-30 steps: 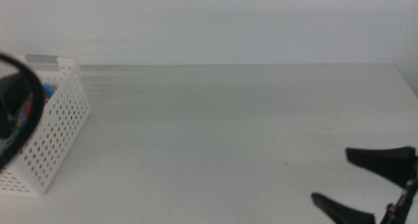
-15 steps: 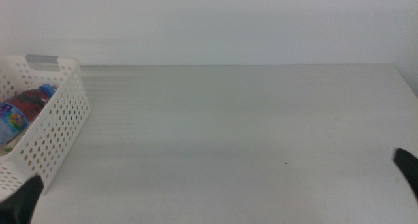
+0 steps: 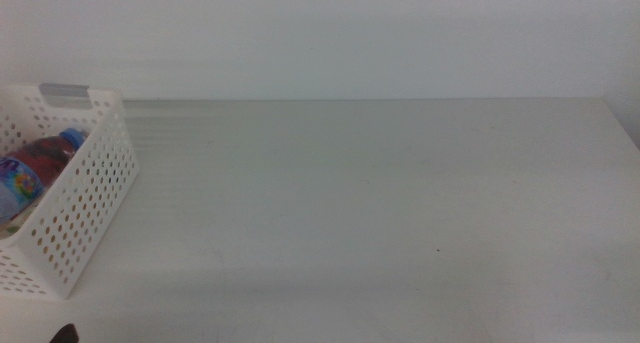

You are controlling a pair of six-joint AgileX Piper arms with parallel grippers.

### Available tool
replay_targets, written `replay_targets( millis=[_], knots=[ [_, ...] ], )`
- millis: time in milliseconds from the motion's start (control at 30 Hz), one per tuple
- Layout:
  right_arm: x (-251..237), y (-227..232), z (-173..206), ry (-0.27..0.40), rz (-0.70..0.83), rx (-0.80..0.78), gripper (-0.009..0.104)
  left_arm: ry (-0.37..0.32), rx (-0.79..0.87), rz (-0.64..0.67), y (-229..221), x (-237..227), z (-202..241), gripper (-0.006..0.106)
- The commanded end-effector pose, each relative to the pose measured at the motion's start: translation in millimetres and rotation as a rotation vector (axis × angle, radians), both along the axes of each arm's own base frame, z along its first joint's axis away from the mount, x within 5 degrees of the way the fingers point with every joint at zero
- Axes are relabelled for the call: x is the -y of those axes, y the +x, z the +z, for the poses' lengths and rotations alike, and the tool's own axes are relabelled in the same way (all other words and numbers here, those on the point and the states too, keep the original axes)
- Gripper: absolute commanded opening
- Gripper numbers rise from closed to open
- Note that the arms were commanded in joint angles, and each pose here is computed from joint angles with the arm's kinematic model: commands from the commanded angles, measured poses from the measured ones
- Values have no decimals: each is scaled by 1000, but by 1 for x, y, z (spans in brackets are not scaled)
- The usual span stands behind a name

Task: Use arms to grab the bottles and put them into the dustbin to the left of the table.

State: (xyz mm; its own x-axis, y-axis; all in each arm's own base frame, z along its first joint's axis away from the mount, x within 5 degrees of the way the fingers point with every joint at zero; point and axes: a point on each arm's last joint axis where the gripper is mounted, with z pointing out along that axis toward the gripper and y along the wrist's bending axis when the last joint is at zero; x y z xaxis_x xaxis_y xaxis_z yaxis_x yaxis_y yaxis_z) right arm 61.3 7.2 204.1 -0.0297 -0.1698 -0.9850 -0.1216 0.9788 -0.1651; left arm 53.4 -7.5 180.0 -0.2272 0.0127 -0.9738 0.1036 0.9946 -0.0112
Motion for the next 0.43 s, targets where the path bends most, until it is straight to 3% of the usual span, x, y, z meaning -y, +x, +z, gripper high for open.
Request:
replay_targets(
  millis=[0,400],
  knots=[
    [1,-2,10,-8,-11,101,67,-22,93,49,0,-3,8,90],
    [2,-7,2,-6,-12,128,67,-21,79,90,1,-5,2,90]
  ],
)
